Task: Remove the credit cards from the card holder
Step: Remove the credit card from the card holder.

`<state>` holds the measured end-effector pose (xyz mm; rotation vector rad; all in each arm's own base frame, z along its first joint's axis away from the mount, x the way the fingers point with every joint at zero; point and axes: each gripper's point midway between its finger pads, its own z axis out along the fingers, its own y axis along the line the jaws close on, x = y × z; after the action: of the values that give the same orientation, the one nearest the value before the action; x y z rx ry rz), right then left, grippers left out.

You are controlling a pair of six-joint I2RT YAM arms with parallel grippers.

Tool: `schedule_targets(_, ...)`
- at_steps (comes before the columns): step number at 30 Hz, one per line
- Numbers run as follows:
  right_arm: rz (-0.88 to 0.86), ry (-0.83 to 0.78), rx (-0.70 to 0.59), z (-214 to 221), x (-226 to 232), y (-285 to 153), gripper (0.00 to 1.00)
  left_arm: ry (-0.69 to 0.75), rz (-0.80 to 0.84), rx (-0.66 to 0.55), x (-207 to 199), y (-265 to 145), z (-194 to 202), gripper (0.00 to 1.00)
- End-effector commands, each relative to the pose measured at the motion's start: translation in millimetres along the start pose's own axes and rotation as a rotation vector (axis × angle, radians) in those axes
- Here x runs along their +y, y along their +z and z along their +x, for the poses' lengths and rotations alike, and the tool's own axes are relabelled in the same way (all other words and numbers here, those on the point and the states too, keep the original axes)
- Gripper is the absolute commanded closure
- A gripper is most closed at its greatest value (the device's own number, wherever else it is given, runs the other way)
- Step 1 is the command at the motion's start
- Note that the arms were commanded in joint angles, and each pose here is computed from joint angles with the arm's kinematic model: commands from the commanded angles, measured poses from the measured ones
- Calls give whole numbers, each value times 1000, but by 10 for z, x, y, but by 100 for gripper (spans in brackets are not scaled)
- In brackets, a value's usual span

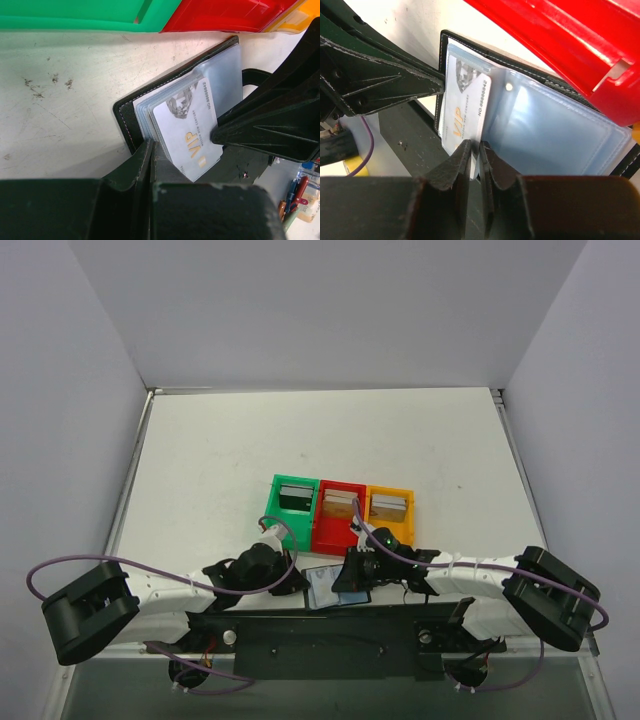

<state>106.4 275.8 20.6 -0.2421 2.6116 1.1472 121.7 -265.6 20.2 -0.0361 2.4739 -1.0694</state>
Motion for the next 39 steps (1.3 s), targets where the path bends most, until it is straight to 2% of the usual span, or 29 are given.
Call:
schedule_targets(1,-48,-9,-38,-98,104,-33,90,5,-52,14,121,11,55,100)
schedule_targets(11,-56,6,-48,-105,90,-48,90,3,-56,17,140,6,67,100)
schedule_targets(19,-62,5,-45,-102,88,-50,100,3,-58,17,148,12,71,100)
schedule_targets(39,-13,26,-56,-92,-78,-140,100,-6,-57,10,192,-21,74,100)
